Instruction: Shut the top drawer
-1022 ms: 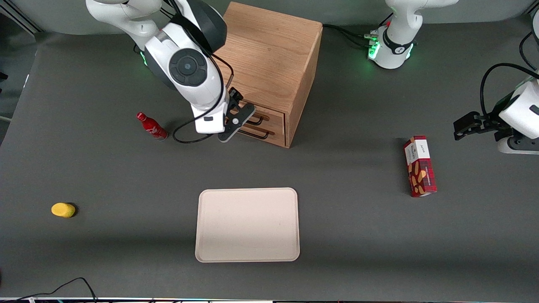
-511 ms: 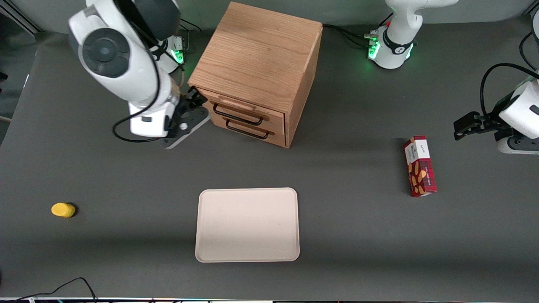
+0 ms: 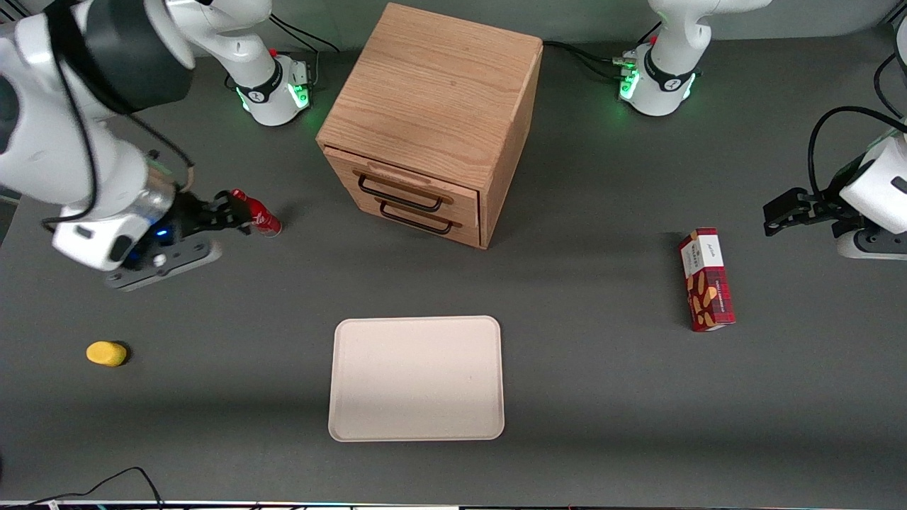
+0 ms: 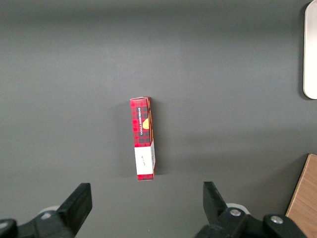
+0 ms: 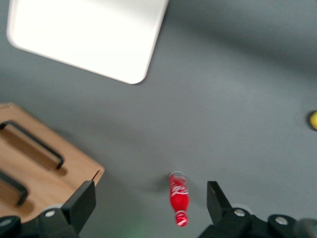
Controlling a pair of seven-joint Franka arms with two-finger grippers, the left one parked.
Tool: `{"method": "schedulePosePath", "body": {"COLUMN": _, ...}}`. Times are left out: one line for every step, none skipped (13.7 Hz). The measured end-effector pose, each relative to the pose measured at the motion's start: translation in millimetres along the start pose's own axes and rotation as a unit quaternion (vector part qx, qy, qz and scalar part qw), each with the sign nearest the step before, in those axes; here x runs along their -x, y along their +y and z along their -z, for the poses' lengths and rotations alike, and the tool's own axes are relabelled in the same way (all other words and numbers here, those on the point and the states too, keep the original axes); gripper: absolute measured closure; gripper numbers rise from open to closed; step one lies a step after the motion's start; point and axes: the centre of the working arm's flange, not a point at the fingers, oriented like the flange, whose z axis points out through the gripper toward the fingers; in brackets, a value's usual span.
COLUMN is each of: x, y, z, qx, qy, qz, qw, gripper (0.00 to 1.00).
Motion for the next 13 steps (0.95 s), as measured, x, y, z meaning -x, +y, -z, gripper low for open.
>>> {"method": "schedulePosePath", "body": {"x": -1.4, "y": 15.3, "z": -2.8, "qx": 0.002, "qy": 0.007, "qz": -0.013, "qw": 0.9999, "gripper": 0.0}}
{"method": "schedulePosePath", "body": {"x": -2.0, "y": 25.1, "z": -7.0, "qx": 0.003, "qy": 0.014, "qz": -0.022, "qw": 0.9997, "gripper": 0.0}}
{"method": "schedulePosePath", "body": {"x": -0.9, "y": 32.1, "z": -12.5, "qx": 0.003, "qy": 0.017, "qz": -0.028, "qw": 0.9995, "gripper": 0.0}}
{"method": "schedulePosePath", "body": {"x": 2.0, "y": 37.6, "z": -16.9, "qx": 0.004, "qy": 0.018, "qz": -0.035, "qw": 0.9992, "gripper": 0.0}}
{"method": "schedulePosePath", "body": {"x": 6.1, "y": 45.0, "z": -18.5, "qx": 0.005, "qy": 0.019, "qz": -0.042, "qw": 0.9989, "gripper": 0.0}}
{"method": "schedulePosePath", "body": {"x": 11.1, "y": 54.4, "z": -17.3, "qx": 0.007, "qy": 0.019, "qz": -0.051, "qw": 0.9985, "gripper": 0.0}}
{"method": "schedulePosePath", "body": {"x": 15.5, "y": 63.9, "z": -14.6, "qx": 0.008, "qy": 0.02, "qz": -0.06, "qw": 0.9979, "gripper": 0.0}}
{"method": "schedulePosePath", "body": {"x": 19.4, "y": 73.7, "z": -11.5, "qx": 0.01, "qy": 0.023, "qz": -0.069, "qw": 0.9973, "gripper": 0.0}}
{"method": "schedulePosePath", "body": {"x": 22.8, "y": 82.7, "z": -8.5, "qx": 0.011, "qy": 0.025, "qz": -0.078, "qw": 0.9966, "gripper": 0.0}}
{"method": "schedulePosePath", "body": {"x": 25.1, "y": 88.3, "z": -6.1, "qx": 0.011, "qy": 0.027, "qz": -0.083, "qw": 0.9961, "gripper": 0.0}}
{"method": "schedulePosePath", "body": {"x": 26.3, "y": 90.9, "z": -5.0, "qx": 0.012, "qy": 0.028, "qz": -0.085, "qw": 0.9959, "gripper": 0.0}}
{"method": "schedulePosePath", "body": {"x": 26.5, "y": 91.5, "z": -4.8, "qx": 0.012, "qy": 0.028, "qz": -0.086, "qw": 0.9959, "gripper": 0.0}}
{"method": "schedulePosePath", "body": {"x": 26.5, "y": 91.5, "z": -4.9, "qx": 0.012, "qy": 0.028, "qz": -0.086, "qw": 0.9959, "gripper": 0.0}}
